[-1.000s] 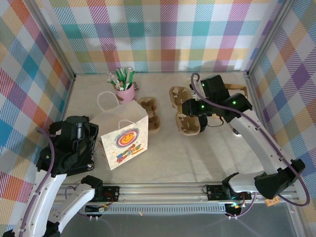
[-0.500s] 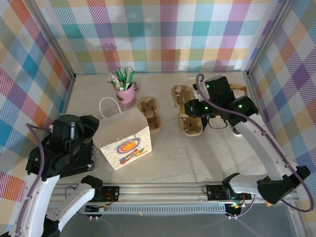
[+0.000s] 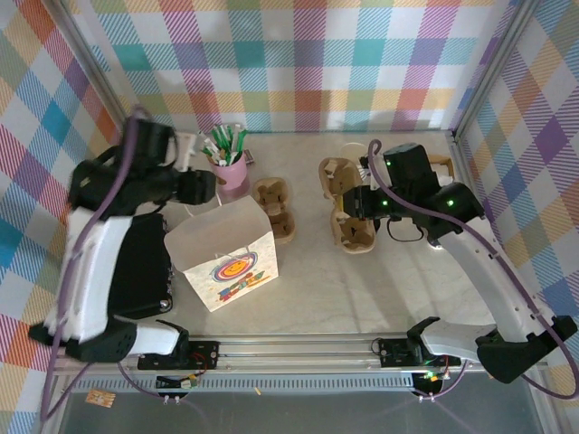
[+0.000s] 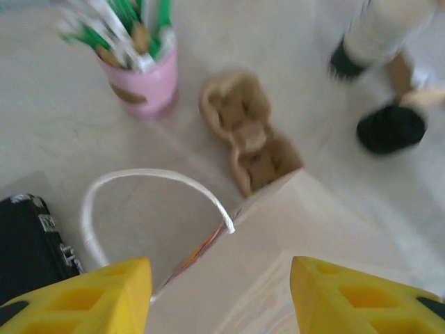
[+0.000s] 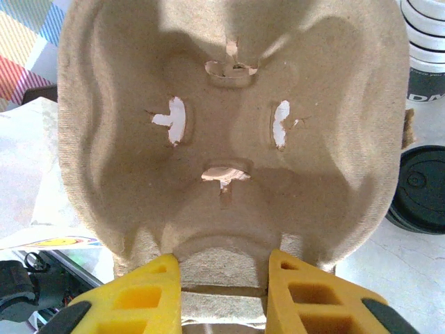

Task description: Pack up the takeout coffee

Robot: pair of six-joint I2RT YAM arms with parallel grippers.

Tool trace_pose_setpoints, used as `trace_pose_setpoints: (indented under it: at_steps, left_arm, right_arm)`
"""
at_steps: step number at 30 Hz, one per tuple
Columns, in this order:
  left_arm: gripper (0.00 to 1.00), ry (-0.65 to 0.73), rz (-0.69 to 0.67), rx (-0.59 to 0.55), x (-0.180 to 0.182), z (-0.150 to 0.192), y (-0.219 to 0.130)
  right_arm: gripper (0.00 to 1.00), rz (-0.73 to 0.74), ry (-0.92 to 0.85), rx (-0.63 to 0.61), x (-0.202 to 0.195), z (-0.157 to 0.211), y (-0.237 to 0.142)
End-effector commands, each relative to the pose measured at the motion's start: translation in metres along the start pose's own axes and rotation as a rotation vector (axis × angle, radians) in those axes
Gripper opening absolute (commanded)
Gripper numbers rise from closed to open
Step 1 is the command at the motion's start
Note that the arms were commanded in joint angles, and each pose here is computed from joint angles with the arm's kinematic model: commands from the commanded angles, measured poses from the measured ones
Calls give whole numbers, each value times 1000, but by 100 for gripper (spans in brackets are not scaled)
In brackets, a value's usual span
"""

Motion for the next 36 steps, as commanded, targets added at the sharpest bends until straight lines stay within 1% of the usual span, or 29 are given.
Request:
trace_pose_setpoints:
  at_steps: [1, 4, 8, 12, 15, 19, 25, 29, 31, 33, 36]
  left_arm:
    - [55, 195, 45, 170, -1, 30, 9]
    - [57, 232, 33, 197, 3, 39, 20]
    - [57, 240, -14, 247, 11, 47, 36]
    - [52, 240, -70, 273, 18, 49, 47]
    - [48, 243, -97, 269, 21, 49, 53]
    - [46, 240, -94, 271, 20, 45, 57]
    - [46, 243, -42, 245, 11, 34, 53]
    - [46, 242, 22, 195, 0, 23, 42]
    - [47, 246, 16, 167, 0, 17, 39]
    - [48, 264, -14, 167, 4, 17, 42]
    - [48, 284, -79, 234, 13, 25, 57]
  right_arm:
    - [0, 0, 15, -8, 1, 3, -6]
    - [0, -2, 25, -21, 2, 1, -10]
    - [0, 12, 33, -13, -1, 5, -10]
    - [0, 8, 36, -1, 0, 7, -9]
    - [0, 6, 40, 1, 0, 7, -8]
    - [0, 2, 40, 2, 0, 4, -6]
    - [0, 7, 41, 12, -1, 6, -2]
    - [0, -1, 38, 20, -1, 7, 1]
    - [0, -1, 34, 20, -1, 7, 2]
    - [0, 1, 28, 20, -2, 6, 3]
    - [0, -1, 21, 18, -1, 4, 3]
Point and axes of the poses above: each hand's point on the last joint's axis, 136 mm out from that joint toward the fingers, its own y axis out along the fingers, its own x axis along the line the jaws close on, z = x × y, the point moved 6 cm from there along -y, back along the fingers, and after that the axes turned 11 degrees about -y, right-handed, at the moved point
